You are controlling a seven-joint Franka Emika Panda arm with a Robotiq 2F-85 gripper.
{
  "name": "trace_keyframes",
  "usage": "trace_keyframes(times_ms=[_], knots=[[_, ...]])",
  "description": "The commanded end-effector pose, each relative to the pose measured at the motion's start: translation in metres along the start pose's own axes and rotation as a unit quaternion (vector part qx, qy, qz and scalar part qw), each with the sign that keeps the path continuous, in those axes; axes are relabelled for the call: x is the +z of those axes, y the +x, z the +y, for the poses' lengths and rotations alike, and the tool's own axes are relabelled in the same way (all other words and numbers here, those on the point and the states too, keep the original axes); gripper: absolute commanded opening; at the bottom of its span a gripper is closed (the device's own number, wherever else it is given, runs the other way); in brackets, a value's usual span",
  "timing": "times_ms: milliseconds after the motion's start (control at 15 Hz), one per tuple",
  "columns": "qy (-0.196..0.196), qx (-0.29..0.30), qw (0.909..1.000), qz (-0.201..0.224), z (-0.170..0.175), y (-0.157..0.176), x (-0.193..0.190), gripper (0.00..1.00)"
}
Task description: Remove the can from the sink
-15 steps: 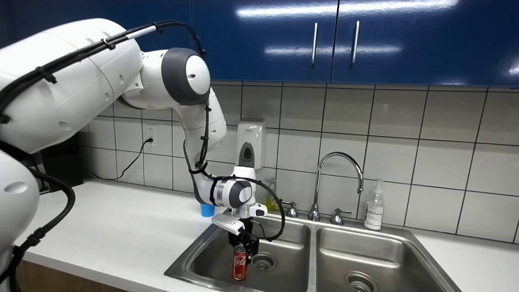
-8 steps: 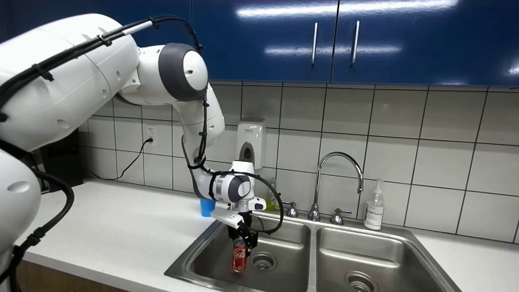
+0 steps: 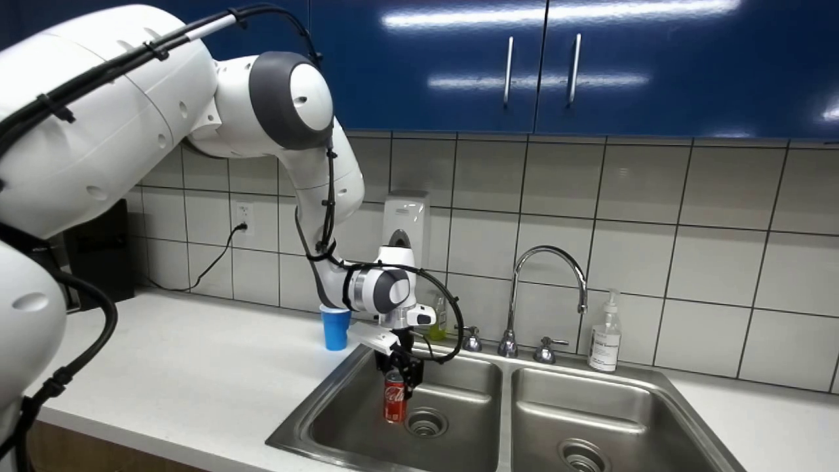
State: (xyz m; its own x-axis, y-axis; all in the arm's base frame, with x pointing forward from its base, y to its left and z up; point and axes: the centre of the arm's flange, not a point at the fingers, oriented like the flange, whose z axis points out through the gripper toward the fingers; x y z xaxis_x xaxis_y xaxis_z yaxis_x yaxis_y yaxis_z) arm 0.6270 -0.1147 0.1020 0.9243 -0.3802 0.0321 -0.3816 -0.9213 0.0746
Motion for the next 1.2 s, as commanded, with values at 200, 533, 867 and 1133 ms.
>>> trace_keyframes(times_ms=[200, 533, 867, 1133], knots=[[-0.006, 0.013, 0.9999, 0.0, 0.015, -0.006, -0.054, 0.39], [-0.003, 0.015, 0.9999, -0.002, 0.023, -0.016, -0.076, 0.39], [0.005, 0.006, 1.0, -0.006, 0.029, -0.043, -0.103, 0.39], [0.009, -0.004, 0.9999, -0.012, 0.031, -0.066, -0.121, 0.39]])
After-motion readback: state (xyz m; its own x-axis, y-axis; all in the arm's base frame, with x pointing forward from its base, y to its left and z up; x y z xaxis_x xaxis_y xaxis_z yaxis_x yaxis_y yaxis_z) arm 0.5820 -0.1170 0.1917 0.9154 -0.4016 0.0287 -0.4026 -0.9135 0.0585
